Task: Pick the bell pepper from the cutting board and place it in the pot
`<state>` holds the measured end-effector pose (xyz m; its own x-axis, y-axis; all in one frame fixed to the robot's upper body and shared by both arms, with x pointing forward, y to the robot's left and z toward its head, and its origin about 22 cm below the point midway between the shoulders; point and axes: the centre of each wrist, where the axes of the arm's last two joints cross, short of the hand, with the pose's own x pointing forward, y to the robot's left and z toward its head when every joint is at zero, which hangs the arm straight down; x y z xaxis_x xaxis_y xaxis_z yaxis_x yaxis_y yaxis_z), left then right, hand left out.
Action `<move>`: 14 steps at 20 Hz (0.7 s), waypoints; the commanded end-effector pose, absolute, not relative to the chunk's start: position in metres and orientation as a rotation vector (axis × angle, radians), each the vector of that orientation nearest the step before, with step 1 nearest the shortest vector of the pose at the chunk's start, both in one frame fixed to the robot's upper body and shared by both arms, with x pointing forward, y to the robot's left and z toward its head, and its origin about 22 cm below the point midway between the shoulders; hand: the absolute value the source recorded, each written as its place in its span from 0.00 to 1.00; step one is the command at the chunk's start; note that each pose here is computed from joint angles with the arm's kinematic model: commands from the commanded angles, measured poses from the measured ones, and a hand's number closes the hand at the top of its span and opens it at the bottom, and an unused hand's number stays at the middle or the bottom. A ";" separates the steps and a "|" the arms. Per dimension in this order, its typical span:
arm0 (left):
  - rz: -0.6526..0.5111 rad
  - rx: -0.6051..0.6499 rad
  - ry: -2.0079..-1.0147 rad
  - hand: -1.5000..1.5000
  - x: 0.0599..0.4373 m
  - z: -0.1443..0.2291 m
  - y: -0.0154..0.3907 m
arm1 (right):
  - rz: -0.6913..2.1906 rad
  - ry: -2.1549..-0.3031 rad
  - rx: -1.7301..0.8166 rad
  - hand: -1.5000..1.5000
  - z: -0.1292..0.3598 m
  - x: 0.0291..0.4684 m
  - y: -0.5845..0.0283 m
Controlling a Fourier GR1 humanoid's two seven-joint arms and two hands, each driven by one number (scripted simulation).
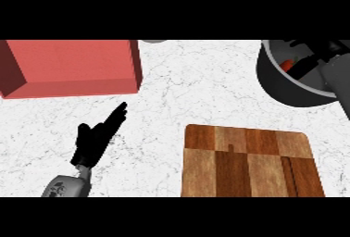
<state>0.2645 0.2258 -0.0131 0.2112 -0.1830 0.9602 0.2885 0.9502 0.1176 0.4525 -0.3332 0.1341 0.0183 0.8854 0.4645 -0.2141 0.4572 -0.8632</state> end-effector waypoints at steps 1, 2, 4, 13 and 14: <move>-0.330 -0.090 -1.305 0.50 0.262 -0.016 0.237 | 0.654 -1.520 -0.540 0.00 0.148 0.460 -0.320; -0.303 -0.105 -1.288 0.50 0.262 -0.013 0.231 | 0.614 -1.535 -0.523 0.00 0.153 0.458 -0.329; -0.308 -0.067 -1.313 0.50 0.269 -0.007 0.235 | 0.431 -1.586 -0.507 0.00 0.163 0.457 -0.340; -0.311 -0.084 -1.298 0.50 0.262 -0.013 0.240 | 0.031 -1.731 -0.557 0.00 0.203 0.414 -0.445; -0.315 -0.086 -1.314 0.50 0.269 -0.005 0.225 | 0.006 -1.725 -0.549 0.00 0.189 0.415 -0.440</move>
